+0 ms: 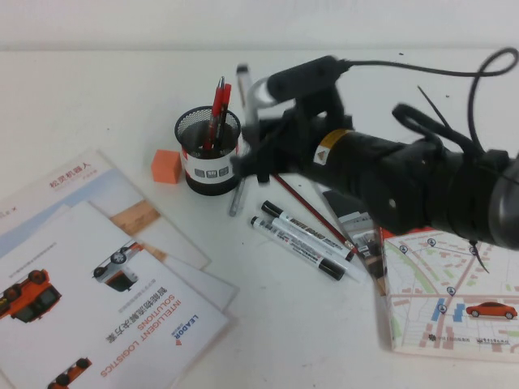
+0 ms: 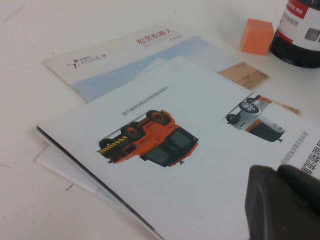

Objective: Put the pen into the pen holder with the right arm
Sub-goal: Place the pen onto the pen holder

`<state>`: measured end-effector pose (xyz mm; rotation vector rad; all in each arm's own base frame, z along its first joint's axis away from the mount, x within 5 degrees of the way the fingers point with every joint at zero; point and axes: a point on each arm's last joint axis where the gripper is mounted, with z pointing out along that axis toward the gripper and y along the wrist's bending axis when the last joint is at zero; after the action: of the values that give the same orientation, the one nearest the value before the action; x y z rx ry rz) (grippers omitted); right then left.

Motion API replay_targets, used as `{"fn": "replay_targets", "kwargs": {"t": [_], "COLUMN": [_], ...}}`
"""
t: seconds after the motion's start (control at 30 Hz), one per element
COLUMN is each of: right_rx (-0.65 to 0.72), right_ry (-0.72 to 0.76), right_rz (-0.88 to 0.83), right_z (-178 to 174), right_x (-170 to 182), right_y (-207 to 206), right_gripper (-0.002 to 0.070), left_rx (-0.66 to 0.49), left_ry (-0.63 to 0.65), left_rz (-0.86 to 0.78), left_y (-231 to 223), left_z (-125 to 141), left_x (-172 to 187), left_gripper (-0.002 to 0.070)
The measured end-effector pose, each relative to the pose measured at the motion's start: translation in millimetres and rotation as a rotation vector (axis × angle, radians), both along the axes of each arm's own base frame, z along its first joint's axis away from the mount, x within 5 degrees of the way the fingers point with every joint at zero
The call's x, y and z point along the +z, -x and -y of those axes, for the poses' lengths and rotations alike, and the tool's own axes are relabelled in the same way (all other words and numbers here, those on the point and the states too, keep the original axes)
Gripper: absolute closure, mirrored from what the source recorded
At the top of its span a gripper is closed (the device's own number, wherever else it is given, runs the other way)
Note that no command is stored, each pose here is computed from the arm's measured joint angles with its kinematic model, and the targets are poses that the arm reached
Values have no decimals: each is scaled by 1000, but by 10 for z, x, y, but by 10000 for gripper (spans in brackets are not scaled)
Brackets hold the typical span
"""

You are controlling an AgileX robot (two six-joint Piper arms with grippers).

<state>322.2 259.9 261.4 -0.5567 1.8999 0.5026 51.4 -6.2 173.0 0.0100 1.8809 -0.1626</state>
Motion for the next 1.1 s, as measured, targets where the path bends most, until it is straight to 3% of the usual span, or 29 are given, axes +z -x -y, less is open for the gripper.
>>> {"fn": "replay_targets", "kwargs": {"t": [0.17, 0.3, 0.63, 0.73, 0.93, 1.03, 1.1], "right_rx": [50, 120, 126, 123, 117, 115, 120], "right_ry": [-226, -315, -272, -256, -238, -240, -250], "right_rz": [294, 400, 357, 332, 310, 296, 279], "right_z": [-19, -174, -514, -541, -540, -524, -488], "right_x": [206, 278, -205, -333, -375, -285, -180], "right_y": [-110, -294, -803, -846, -853, -831, -768], "right_gripper": [551, 551, 545, 505, 335, 309, 328], "left_rx": [0, 0, 0, 0, 0, 0, 0], "left_ry": [0, 0, 0, 0, 0, 0, 0], "left_rz": [0, 0, 0, 0, 0, 0, 0], "left_y": [0, 0, 0, 0, 0, 0, 0], "left_z": [0, 0, 0, 0, 0, 0, 0], "left_x": [0, 0, 0, 0, 0, 0, 0], "left_gripper": [677, 677, 678, 677, 678, 677, 677]}}
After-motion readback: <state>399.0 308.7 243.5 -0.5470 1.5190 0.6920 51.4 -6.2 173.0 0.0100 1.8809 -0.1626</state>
